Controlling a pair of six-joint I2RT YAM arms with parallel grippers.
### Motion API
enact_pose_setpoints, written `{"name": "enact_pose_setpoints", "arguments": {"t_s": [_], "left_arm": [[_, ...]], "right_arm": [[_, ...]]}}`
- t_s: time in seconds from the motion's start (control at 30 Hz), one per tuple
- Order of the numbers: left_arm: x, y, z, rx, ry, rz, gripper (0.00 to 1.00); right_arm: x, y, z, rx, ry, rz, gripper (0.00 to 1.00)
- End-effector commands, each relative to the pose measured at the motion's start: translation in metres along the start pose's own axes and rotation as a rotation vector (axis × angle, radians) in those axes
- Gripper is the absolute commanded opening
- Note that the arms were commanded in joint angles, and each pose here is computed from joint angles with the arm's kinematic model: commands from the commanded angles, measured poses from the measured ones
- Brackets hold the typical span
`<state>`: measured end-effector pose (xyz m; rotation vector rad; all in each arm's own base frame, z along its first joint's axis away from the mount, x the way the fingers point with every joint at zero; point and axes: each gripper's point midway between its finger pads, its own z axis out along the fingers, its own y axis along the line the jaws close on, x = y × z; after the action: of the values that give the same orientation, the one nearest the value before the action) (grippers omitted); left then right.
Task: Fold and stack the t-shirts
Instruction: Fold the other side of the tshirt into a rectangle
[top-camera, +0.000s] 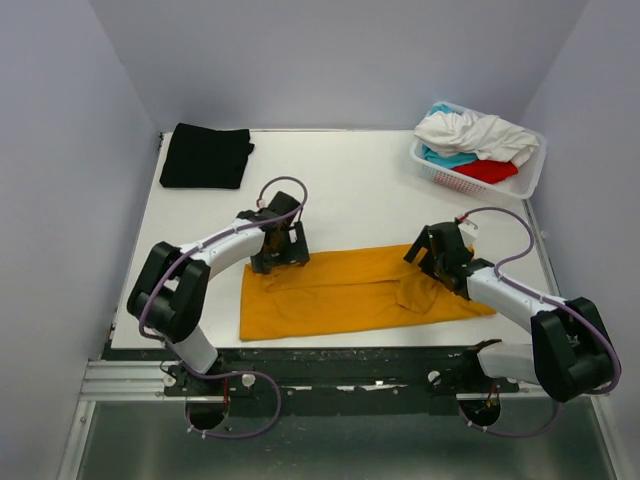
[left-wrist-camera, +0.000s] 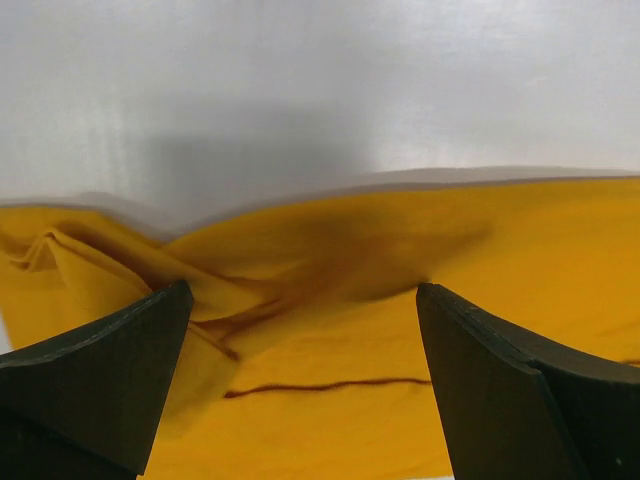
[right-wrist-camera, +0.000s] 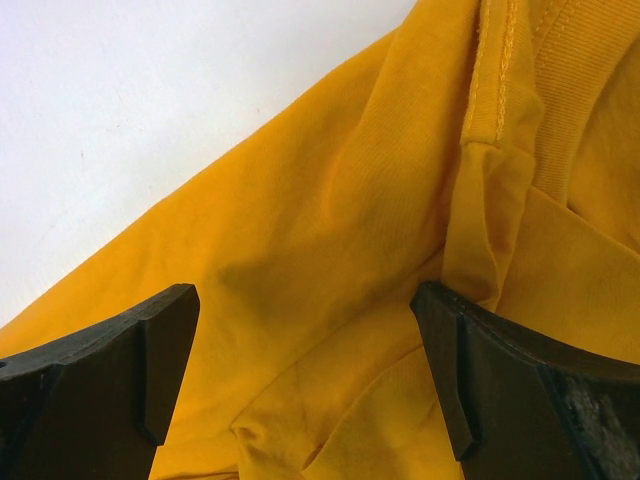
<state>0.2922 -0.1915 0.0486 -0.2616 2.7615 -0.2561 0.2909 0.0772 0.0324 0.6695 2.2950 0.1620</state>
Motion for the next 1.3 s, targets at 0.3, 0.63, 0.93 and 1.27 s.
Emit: {"name": "enact_pose_setpoints", "arguments": {"t_s": [0.3, 0.63, 0.93, 1.27], "left_arm": [[0.027, 0.134, -0.042, -0.302, -0.119, -0.248, 0.99], [-0.009, -0.007, -0.097, 0.405, -0.232, 0.01, 0.99], [0.013, -0.011, -0.044, 0.277, -0.086, 0.043, 0.99], [0.076, 0.064, 0.001, -0.025, 0.066, -0.071, 0.99]], "right_arm": [[0.019, -0.032, -0.008, 0.103, 0.069, -0.075, 1.0], [-0.025, 0.0, -0.044, -0.028, -0.047, -0.034, 1.0], [-0.01, -0.001, -0.027, 0.021, 0.032, -0.014, 1.0], [-0.005, -0.029, -0.032, 0.182, 0.107, -0.173, 1.0]]}}
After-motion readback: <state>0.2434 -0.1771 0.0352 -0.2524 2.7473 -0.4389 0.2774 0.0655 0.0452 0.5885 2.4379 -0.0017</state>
